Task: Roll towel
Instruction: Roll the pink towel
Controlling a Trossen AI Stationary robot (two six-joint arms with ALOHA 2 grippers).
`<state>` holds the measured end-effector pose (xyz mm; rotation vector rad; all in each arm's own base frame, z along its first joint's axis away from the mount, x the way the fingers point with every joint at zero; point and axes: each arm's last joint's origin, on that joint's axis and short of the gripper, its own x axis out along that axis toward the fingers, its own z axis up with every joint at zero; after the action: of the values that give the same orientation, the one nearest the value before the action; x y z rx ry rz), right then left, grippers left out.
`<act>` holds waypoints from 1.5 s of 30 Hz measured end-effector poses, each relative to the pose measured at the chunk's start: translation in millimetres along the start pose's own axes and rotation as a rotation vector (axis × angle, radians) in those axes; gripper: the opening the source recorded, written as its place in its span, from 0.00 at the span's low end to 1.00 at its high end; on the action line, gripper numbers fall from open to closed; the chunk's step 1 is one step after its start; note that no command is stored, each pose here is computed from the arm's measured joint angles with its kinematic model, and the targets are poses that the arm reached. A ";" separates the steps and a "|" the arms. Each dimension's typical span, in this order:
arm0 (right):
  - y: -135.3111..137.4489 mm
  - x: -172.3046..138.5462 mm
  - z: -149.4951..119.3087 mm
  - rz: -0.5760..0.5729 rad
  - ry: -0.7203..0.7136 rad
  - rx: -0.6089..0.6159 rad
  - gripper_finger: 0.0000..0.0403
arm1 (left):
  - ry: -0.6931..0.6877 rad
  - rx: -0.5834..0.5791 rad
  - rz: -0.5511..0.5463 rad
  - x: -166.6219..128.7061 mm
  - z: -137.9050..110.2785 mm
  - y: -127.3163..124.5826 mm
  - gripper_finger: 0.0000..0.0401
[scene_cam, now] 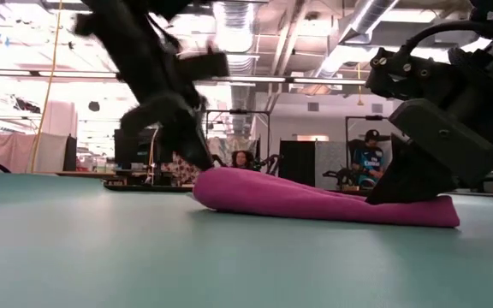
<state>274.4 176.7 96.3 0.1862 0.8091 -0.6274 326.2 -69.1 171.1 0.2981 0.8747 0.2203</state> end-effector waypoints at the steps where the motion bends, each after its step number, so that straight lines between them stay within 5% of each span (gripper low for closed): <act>1: 0.2 -0.3 -0.3 0.001 0.000 -0.001 0.02 | -0.023 0.031 0.069 -8.9 1.6 -4.2 0.00; 4: 0.1 -0.2 -0.6 0.000 0.000 -0.002 0.02 | -0.131 0.030 0.145 -37.8 10.3 -14.4 0.00; 9: -0.2 0.0 -0.5 -0.002 0.001 -0.006 0.02 | -0.510 0.015 -0.247 -57.1 7.1 -44.1 0.00; 13: -0.1 0.1 -0.6 -0.002 0.000 -0.010 0.02 | -0.655 -0.047 -0.239 -34.0 -22.4 -37.0 0.00; 28: -0.4 1.3 0.4 -0.002 0.000 -0.001 0.02 | -0.503 -0.119 -0.218 46.8 -57.1 -8.2 0.00; 37: 0.2 -0.5 -1.6 -0.002 -0.004 -0.008 0.02 | -0.383 -0.261 -0.219 70.5 -72.3 4.5 0.00; 45: 4.8 -28.4 6.8 -0.022 -0.228 -0.057 0.02 | -0.302 -0.358 -0.259 71.9 -77.0 2.9 0.00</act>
<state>266.5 190.8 121.2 0.0523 0.6090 -0.6332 310.8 -31.3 73.9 -0.1149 0.5536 0.0844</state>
